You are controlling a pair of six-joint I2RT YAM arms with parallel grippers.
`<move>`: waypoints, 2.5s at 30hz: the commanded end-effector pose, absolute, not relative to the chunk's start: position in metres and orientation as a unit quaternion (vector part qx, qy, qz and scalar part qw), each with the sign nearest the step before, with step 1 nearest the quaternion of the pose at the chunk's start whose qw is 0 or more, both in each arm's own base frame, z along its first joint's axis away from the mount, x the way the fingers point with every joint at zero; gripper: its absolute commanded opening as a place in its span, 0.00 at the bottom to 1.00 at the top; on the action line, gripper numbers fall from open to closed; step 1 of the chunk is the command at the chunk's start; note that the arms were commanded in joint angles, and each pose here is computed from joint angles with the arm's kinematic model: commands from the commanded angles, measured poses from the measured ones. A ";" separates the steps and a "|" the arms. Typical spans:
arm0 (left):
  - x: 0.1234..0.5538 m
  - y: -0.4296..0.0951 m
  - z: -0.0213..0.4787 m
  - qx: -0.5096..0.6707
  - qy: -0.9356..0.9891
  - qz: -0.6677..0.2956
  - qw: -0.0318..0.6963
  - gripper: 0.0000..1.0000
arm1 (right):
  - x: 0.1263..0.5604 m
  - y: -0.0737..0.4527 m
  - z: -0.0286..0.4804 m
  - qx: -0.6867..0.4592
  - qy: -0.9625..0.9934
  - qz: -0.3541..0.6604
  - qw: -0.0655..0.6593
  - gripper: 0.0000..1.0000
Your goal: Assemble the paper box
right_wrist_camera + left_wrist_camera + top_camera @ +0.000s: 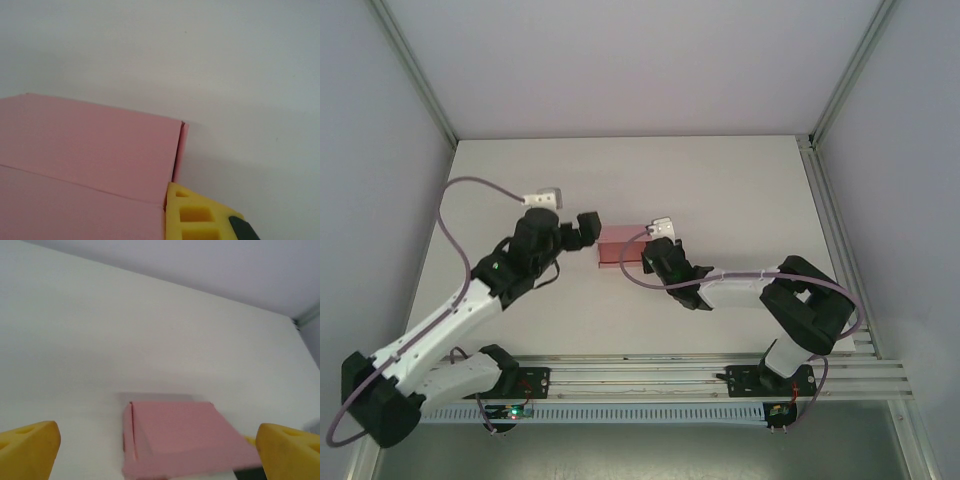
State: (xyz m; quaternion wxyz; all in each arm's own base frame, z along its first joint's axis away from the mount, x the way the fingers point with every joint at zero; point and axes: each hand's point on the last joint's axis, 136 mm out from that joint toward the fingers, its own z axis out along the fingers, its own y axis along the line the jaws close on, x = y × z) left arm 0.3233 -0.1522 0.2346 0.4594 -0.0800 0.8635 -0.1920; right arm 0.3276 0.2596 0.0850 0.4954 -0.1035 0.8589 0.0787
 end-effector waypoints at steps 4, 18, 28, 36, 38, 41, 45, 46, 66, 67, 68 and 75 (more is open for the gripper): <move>0.353 -0.158 0.145 -0.115 0.925 -0.187 0.311 1.00 | 0.308 0.253 0.055 -0.137 0.878 0.063 0.455 0.06; 0.360 -0.186 0.046 -0.048 0.956 -0.221 0.185 0.76 | 0.290 0.248 0.062 -0.149 0.889 0.075 0.426 0.25; 0.357 -0.186 0.030 -0.056 0.960 -0.221 0.165 0.63 | 0.246 0.233 0.070 -0.236 0.877 0.113 0.403 0.85; 0.360 -0.195 0.022 -0.083 0.943 -0.293 0.137 0.45 | 0.277 0.203 0.103 -0.114 0.866 0.182 0.452 0.99; 0.360 -0.195 0.021 -0.096 0.933 -0.320 0.134 0.42 | 0.290 0.196 0.107 -0.075 0.867 0.213 0.444 0.98; 0.361 -0.194 0.023 -0.102 0.917 -0.361 0.133 0.35 | 0.305 0.197 0.115 -0.057 0.861 0.253 0.438 0.98; 0.358 -0.199 0.029 -0.090 0.904 -0.399 0.126 0.28 | 0.323 0.208 0.115 -0.039 0.876 0.278 0.392 0.98; 0.357 -0.200 0.030 -0.084 0.902 -0.405 0.127 0.28 | 0.326 0.213 0.113 -0.038 0.880 0.288 0.375 0.98; 0.363 -0.185 0.046 -0.101 0.837 -0.508 0.175 0.17 | 0.347 0.291 0.089 -0.075 0.856 0.483 0.166 0.84; 0.363 -0.184 0.047 -0.099 0.839 -0.505 0.178 0.17 | 0.348 0.295 0.094 -0.076 0.847 0.499 0.166 0.80; 0.363 -0.183 0.049 -0.097 0.840 -0.502 0.183 0.18 | 0.349 0.298 0.100 -0.076 0.837 0.515 0.168 0.78; 0.367 -0.185 0.070 -0.072 0.830 -0.511 0.211 0.28 | 0.349 0.296 0.120 -0.071 0.819 0.538 0.184 0.48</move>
